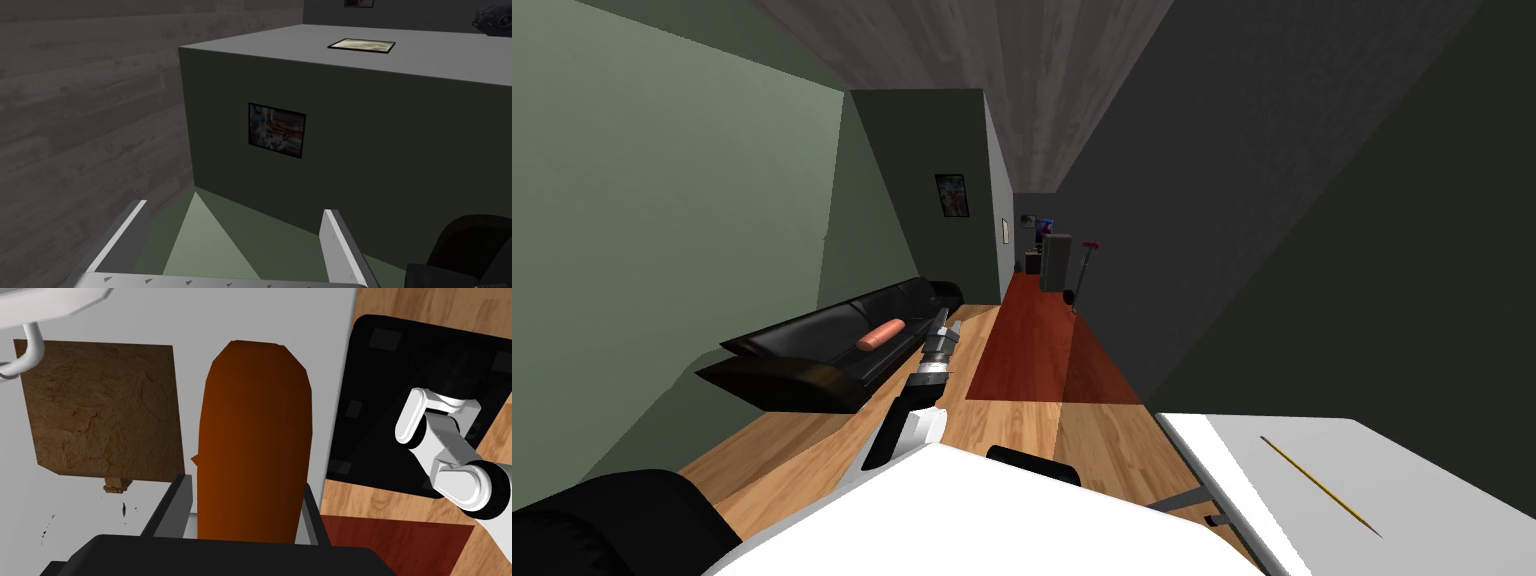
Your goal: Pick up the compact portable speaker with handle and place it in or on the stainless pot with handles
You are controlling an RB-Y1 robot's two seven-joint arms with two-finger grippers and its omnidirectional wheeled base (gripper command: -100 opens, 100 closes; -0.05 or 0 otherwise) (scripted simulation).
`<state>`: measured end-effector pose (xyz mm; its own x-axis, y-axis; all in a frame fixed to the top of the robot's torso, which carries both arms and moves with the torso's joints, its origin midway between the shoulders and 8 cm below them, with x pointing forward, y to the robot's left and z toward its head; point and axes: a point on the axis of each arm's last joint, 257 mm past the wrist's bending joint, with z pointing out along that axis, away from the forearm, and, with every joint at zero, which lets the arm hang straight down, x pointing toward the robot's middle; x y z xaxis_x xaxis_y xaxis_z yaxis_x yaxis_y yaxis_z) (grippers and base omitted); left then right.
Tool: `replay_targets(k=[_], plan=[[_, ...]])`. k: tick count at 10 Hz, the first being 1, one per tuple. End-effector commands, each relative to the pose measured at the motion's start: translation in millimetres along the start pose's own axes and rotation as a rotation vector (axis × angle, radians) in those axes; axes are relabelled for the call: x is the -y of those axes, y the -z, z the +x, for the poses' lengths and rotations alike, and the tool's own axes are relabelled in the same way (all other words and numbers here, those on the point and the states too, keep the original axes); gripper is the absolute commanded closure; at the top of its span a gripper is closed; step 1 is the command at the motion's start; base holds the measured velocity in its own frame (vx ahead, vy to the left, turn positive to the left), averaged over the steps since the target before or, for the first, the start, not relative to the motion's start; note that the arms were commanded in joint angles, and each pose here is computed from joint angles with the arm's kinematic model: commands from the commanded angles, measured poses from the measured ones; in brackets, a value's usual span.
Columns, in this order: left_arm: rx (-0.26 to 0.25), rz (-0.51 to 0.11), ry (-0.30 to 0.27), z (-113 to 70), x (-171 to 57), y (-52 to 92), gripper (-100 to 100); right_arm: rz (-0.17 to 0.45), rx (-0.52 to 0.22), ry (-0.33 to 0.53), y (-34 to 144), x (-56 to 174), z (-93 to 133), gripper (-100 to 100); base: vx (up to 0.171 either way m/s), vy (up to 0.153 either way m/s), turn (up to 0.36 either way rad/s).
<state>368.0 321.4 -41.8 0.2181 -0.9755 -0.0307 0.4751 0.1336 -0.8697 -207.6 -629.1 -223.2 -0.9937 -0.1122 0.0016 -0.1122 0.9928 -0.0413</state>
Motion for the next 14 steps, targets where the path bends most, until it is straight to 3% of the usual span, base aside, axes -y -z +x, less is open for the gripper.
replay_targets(k=[1, 2, 3, 4, 7, 8, 9, 10, 14], plan=[[0.000, 0.000, 0.000, 0.0, 0.0, 0.0, 0, 0.000, 0.000, 0.000, 0.0, 0.0, 0.0, 100, 0.000, 0.000, 0.000], [0.000, 0.000, 0.000, 0.0, 0.0, 0.0, 0, 0.001, -0.001, -0.001, 0.2, 0.1, 0.4, 100, 0.000, 0.000, 0.000], [0.000, 0.000, 0.000, 0.0, 0.0, 0.0, 0, 0.001, -0.001, -0.001, 0.3, 0.2, 0.7, 0, 0.000, 0.000, 0.000], [0.000, 0.000, 0.000, 0.0, 0.0, 0.0, 0, -0.002, -0.002, 0.000, 9.0, -0.2, 1.6, 100, 0.019, 0.008, 0.039], [0.000, 0.000, 0.000, 0.0, 0.0, 0.0, 0, -0.002, -0.010, -0.004, 25.9, 0.2, 7.0, 100, 0.034, 0.015, 0.036], [0.000, 0.000, 0.000, 0.0, 0.0, 0.0, 0, -0.001, -0.007, -0.004, 21.8, -0.1, 6.7, 100, 0.013, 0.005, 0.004], [0.000, 0.000, 0.000, 0.0, 0.0, 0.0, 0, -0.003, -0.006, -0.003, 22.4, -0.5, 6.6, 0, 0.000, 0.000, 0.000], [0.000, 0.000, 0.000, 0.0, 0.0, 0.0, 0, -0.002, -0.029, -0.003, 26.2, -2.4, 18.3, 100, -0.133, -0.029, -0.082], [0.000, 0.000, 0.000, 0.0, 0.1, -0.1, 0, -0.001, -0.076, 0.007, 36.0, -5.3, 41.2, 100, -0.231, -0.069, -0.081]])
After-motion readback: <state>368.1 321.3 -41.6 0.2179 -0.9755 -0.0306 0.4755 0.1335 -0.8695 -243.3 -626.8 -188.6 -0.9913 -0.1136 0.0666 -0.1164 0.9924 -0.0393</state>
